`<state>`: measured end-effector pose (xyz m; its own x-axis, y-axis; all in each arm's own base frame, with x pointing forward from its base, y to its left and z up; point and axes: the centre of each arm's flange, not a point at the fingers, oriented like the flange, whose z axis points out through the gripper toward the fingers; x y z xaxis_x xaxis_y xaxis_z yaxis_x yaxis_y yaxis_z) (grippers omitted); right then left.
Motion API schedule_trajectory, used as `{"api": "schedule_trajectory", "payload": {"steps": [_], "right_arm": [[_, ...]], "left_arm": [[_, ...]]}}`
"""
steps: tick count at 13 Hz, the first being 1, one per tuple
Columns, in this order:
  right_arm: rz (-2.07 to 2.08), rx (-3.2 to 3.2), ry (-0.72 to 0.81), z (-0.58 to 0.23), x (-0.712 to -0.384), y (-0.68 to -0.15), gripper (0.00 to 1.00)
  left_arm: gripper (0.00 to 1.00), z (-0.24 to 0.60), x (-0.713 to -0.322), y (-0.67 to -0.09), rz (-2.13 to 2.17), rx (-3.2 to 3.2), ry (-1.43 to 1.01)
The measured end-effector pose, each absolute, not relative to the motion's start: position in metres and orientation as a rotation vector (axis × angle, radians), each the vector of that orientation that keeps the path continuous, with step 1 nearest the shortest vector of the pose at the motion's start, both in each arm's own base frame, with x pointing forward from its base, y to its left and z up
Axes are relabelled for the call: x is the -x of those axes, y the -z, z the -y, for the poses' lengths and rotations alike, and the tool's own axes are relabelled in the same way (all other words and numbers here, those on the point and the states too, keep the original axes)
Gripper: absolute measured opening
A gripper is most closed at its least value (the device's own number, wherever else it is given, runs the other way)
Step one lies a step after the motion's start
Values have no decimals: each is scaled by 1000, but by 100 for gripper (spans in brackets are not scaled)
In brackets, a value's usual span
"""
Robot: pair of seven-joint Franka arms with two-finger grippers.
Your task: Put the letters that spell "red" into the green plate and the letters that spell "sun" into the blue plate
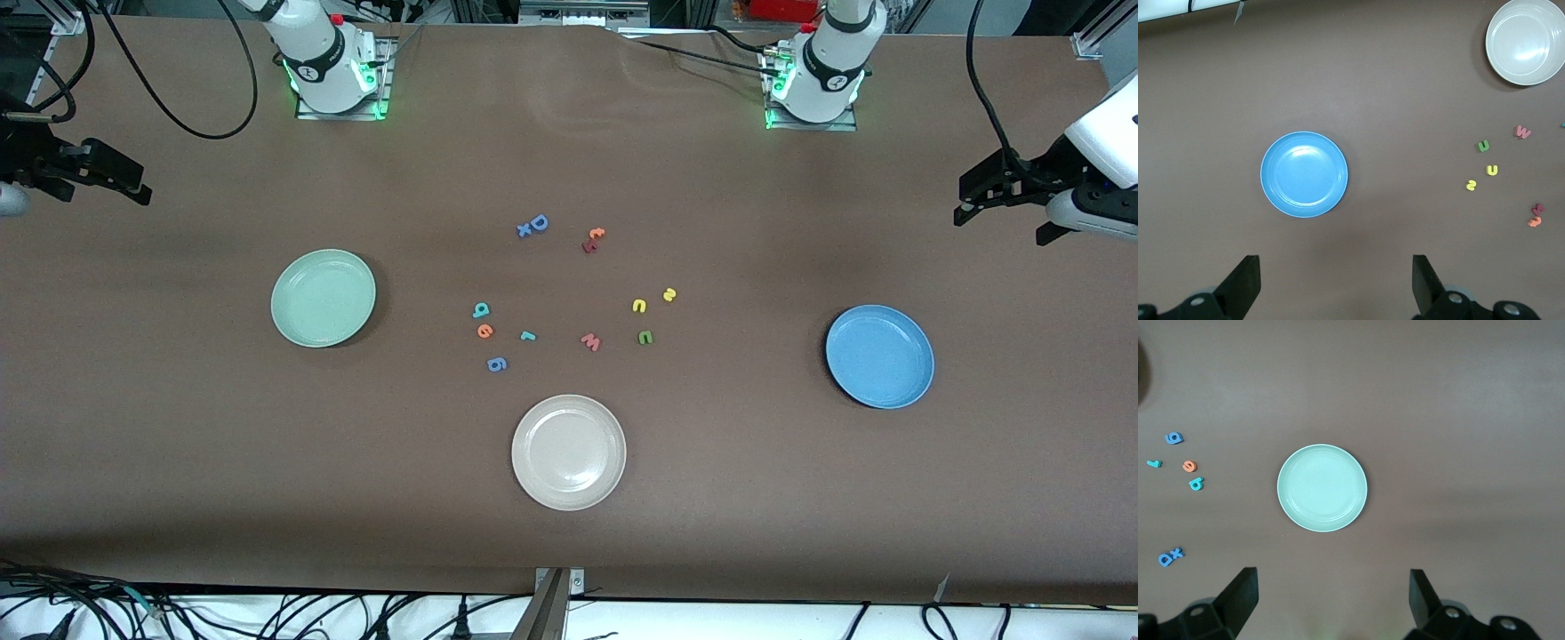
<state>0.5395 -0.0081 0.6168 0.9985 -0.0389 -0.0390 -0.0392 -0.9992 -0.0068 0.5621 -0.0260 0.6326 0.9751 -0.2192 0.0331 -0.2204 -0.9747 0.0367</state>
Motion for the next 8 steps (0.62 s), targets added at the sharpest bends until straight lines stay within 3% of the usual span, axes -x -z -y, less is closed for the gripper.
{"api": "schedule_trajectory", "payload": {"steps": [8], "right_arm": [[-53,3132,-57,5,-539,-618,100]], "left_arm": [[100,27,-562,-633,346,-3082,-45]]}}
